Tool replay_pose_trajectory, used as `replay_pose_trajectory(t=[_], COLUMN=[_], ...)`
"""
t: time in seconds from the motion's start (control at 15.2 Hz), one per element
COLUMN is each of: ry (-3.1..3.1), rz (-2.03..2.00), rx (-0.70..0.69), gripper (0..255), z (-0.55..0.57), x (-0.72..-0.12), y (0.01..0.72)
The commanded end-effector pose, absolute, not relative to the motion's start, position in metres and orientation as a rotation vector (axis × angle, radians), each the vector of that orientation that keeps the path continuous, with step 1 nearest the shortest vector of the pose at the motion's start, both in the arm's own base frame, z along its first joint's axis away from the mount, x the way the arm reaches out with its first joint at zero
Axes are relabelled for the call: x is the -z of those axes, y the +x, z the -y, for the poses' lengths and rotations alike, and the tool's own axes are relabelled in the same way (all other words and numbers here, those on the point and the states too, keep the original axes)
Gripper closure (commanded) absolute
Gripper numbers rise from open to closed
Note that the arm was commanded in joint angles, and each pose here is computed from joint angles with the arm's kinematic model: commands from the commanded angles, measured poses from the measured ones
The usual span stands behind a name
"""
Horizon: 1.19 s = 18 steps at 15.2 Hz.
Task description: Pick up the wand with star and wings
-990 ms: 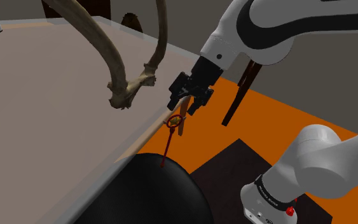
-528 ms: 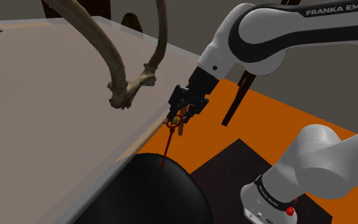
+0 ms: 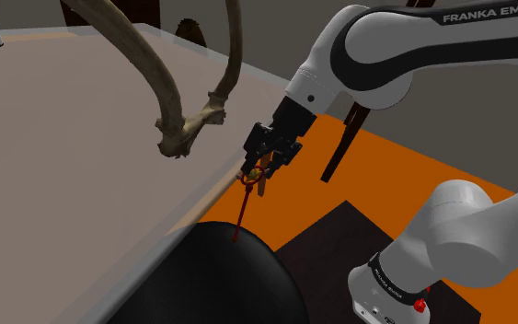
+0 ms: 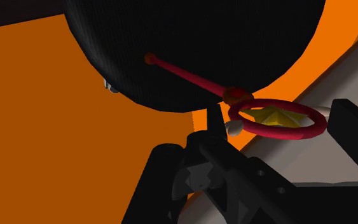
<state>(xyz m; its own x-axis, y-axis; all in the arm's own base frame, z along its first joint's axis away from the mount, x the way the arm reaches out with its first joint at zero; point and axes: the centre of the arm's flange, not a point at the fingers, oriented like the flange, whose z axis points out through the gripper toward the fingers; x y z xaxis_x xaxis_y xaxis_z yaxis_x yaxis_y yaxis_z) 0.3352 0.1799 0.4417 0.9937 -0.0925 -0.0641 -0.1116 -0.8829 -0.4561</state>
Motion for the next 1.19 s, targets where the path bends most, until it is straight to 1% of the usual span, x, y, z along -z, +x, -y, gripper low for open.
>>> replay_pose_trajectory(t=[0.0, 0.99, 1.12], ry=[-2.661, -2.661, -2.661], rz=[-0.144, -0.144, -0.144], rx=[-0.057, -0.057, -0.057], gripper=[255, 255, 255], z=[-0.18, -0.18, -0.18], x=[-0.441, -0.52, -0.521], y=[0.335, 0.335, 0.335])
